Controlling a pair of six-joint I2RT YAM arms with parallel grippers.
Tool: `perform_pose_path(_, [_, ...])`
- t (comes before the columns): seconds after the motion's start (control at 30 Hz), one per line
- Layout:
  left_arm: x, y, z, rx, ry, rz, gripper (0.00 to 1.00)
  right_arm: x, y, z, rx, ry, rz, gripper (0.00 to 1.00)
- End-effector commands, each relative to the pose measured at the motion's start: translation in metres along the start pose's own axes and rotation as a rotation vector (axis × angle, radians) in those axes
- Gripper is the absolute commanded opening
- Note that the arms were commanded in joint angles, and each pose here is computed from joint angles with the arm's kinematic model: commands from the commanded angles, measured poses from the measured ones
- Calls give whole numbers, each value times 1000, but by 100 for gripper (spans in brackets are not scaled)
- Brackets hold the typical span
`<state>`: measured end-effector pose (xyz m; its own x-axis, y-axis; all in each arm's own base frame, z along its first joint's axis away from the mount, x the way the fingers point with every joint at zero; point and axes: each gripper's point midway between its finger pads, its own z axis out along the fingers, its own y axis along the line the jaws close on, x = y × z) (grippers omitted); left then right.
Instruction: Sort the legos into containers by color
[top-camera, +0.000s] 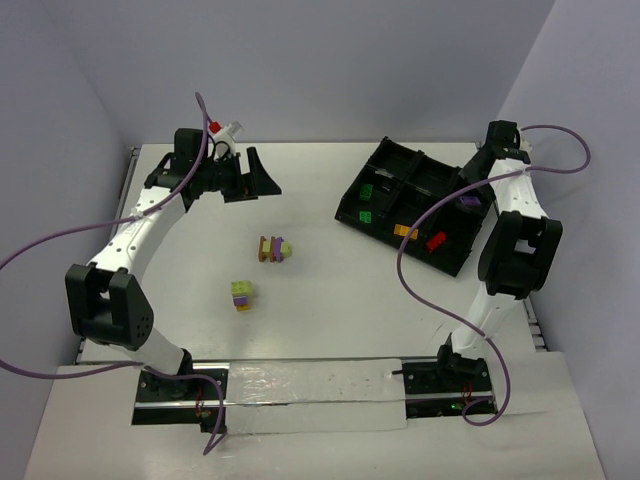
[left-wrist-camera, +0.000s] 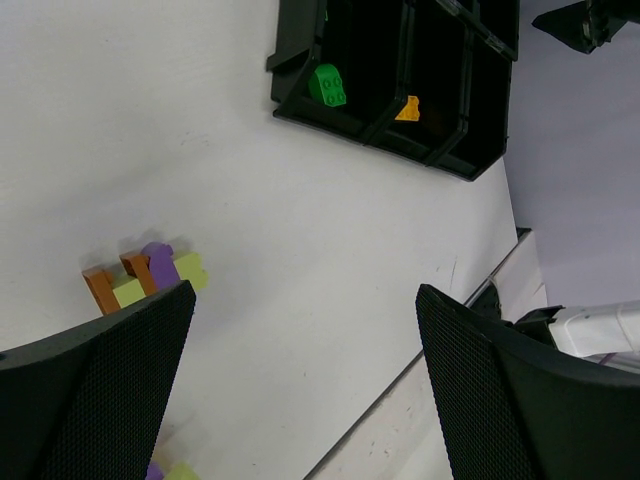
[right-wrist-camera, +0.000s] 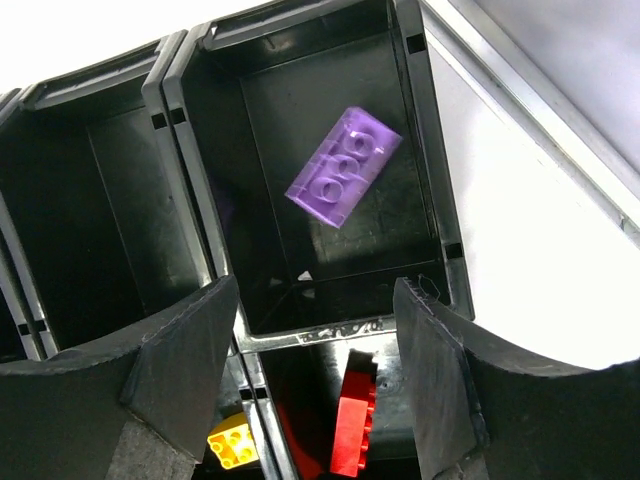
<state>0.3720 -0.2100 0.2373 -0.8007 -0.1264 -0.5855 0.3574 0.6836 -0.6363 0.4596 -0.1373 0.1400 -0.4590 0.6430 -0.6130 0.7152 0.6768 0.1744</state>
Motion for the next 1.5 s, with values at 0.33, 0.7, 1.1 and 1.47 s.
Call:
perform_pose_path(0.33, [34,55,-31,-354,-14,-43,98,22,108,-116,-410,-68,-213,70])
perform_pose_path(0.7, [101,78,-64,-711,26,-107,86,247,203,-213,-781,199,-624,70])
perform_pose_path(1.1, [160,65,-87,-766,-17,-361,93,264,217,-235,-873,197,-709,68])
perform_pose_path(1.47, [181,63,-98,-732,-62,-521,90,393,215,-337,-1367,176,-1269,65])
